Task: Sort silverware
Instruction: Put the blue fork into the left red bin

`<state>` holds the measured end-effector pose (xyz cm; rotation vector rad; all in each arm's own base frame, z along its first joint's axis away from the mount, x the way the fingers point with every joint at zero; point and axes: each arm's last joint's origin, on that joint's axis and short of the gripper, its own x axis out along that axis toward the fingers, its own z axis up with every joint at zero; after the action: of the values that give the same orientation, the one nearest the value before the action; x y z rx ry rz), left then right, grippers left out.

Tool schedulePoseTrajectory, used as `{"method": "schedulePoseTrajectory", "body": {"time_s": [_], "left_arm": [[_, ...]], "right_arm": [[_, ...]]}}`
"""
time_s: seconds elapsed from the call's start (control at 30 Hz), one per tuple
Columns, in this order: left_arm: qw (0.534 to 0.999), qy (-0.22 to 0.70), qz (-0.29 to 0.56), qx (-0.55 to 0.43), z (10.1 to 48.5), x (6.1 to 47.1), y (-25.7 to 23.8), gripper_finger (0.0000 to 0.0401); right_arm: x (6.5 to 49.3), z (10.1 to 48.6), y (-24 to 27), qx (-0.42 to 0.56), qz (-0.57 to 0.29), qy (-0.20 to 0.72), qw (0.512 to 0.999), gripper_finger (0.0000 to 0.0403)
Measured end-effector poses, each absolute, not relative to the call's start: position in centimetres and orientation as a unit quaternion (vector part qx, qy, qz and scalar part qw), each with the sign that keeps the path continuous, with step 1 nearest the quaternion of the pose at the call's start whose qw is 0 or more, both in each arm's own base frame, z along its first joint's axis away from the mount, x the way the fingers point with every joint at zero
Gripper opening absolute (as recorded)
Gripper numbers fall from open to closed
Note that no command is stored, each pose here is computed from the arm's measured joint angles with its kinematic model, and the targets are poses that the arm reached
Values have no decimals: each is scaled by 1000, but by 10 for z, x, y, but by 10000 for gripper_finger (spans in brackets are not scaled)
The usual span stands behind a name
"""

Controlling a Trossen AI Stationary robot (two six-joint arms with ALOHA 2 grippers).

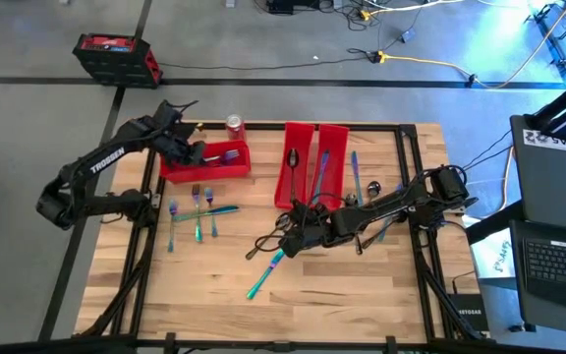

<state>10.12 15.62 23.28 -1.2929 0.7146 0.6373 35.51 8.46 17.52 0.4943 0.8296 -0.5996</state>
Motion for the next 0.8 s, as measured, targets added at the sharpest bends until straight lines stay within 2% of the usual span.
{"method": "schedulePoseTrajectory", "body": {"time_s": [0.2,0.8], "left_arm": [[671,348,289,-587,225,90,159,0],[659,348,254,-617,203,92,181,0]], "right_arm": [[355,175,84,227,-284,393,845,270],[355,175,84,224,-287,390,846,270]]}}
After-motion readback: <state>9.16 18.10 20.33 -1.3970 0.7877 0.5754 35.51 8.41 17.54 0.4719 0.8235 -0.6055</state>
